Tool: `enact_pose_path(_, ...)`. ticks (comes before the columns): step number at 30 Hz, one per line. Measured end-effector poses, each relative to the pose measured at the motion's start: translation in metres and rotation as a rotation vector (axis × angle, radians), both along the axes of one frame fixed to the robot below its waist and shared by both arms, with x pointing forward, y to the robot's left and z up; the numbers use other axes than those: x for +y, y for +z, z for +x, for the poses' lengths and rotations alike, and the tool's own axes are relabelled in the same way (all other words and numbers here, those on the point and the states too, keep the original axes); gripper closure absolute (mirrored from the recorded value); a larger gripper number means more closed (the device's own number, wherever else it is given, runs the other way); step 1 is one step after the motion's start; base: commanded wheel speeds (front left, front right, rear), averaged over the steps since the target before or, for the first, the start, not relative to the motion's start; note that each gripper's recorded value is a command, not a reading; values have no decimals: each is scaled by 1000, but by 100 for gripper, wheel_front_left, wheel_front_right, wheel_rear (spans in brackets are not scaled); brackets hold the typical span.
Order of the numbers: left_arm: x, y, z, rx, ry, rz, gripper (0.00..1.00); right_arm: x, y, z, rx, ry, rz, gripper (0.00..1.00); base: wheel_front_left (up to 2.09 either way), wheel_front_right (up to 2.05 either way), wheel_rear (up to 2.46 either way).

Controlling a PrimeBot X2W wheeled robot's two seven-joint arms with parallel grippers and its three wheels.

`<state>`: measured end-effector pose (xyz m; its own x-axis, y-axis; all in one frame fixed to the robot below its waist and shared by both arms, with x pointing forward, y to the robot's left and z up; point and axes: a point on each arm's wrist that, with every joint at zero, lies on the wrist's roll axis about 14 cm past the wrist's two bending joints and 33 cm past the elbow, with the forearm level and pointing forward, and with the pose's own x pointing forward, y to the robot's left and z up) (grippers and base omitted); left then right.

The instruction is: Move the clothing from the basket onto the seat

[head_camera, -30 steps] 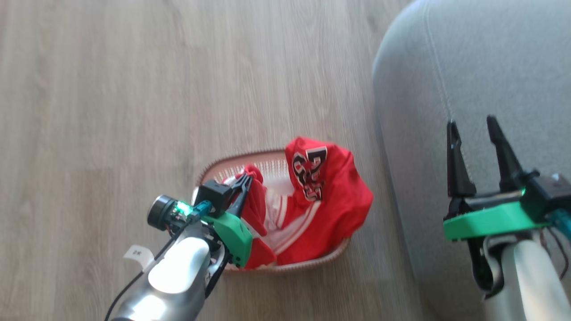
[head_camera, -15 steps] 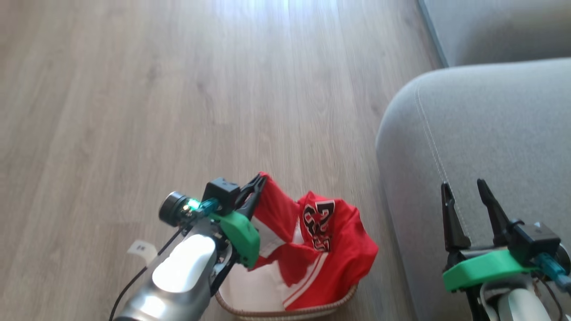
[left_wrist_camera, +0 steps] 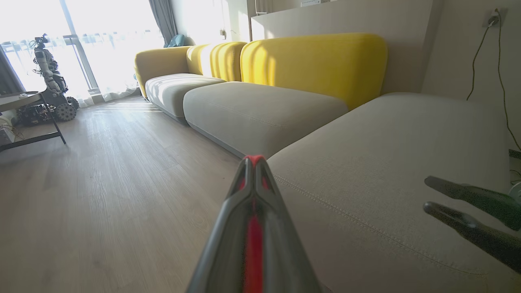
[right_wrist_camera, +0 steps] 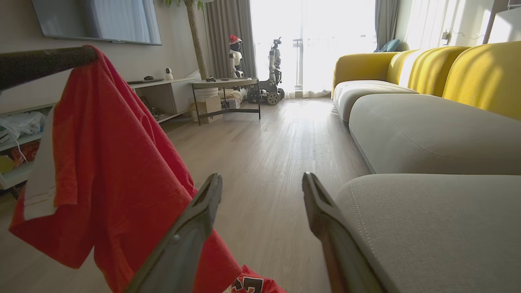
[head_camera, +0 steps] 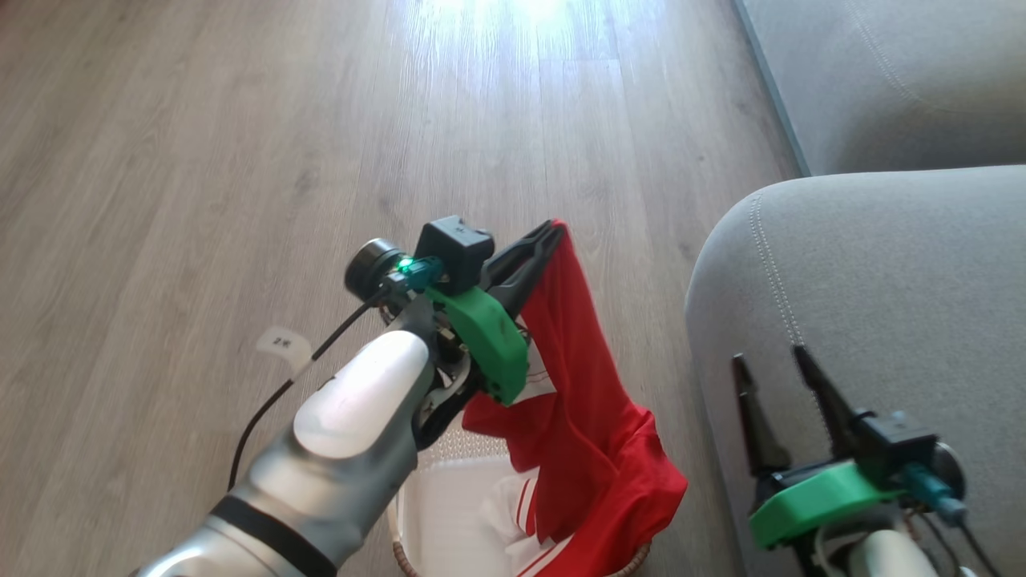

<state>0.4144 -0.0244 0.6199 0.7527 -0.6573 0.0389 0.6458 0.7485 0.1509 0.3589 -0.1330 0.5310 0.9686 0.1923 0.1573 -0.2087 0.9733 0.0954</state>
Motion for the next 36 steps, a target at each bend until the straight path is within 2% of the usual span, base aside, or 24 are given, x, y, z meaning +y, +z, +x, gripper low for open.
enact_pose_path(5, -16, 14, -10, -15, -46, -24, 100, 21, -8, -4, 22, 63, -24, 0, 0, 0, 0)
enact_pose_path(13, -29, 41, -22, -65, -88, -58, 100, 58, 6, 8, -20, 174, -110, 0, 0, 0, 0)
enact_pose_path(26, -31, 46, -36, -83, -107, -72, 100, 88, -4, 29, 25, 310, -247, 0, 0, 0, 0)
enact_pose_path(36, -28, 45, -37, -85, -103, -71, 100, 133, -16, 22, 78, 499, -286, 0, 0, 0, 0)
